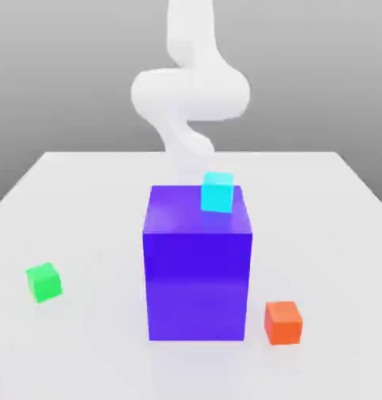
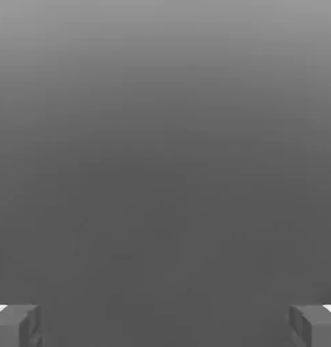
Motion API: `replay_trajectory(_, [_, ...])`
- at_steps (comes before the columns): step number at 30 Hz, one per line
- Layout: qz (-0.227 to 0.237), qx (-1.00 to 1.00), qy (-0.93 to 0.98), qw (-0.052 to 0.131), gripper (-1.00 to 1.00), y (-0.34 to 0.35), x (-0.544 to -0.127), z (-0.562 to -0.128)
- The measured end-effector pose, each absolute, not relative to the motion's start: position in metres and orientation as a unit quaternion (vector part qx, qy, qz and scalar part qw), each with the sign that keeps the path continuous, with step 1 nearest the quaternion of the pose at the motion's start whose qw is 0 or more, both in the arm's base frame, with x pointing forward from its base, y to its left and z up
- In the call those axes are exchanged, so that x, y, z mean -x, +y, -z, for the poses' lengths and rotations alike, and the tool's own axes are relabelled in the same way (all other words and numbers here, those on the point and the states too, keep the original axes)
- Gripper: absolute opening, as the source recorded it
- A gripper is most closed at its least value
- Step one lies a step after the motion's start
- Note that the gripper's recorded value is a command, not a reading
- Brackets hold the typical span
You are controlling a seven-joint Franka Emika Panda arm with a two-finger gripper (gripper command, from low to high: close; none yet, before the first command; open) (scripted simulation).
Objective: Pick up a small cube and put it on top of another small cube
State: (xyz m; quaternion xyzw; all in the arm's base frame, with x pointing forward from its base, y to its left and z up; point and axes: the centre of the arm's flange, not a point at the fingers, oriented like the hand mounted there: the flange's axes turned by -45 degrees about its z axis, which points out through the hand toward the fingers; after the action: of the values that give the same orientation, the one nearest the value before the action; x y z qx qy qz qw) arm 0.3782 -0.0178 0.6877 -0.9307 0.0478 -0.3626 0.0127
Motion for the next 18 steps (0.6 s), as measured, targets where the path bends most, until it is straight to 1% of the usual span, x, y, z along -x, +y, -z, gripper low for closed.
replay_trajectory(4, [0.317, 0.941, 0.118, 0.026, 0.00, -0.052, -0.426, -0.644])
replay_trajectory(9, [0.262, 0.942, 0.206, 0.036, 0.00, -0.098, -0.473, -0.582])
replay_trajectory(14, [0.206, 0.932, 0.296, 0.041, 0.00, -0.148, -0.506, -0.510])
replay_trajectory(18, [0.162, 0.914, 0.370, 0.039, 0.00, -0.194, -0.519, -0.448])
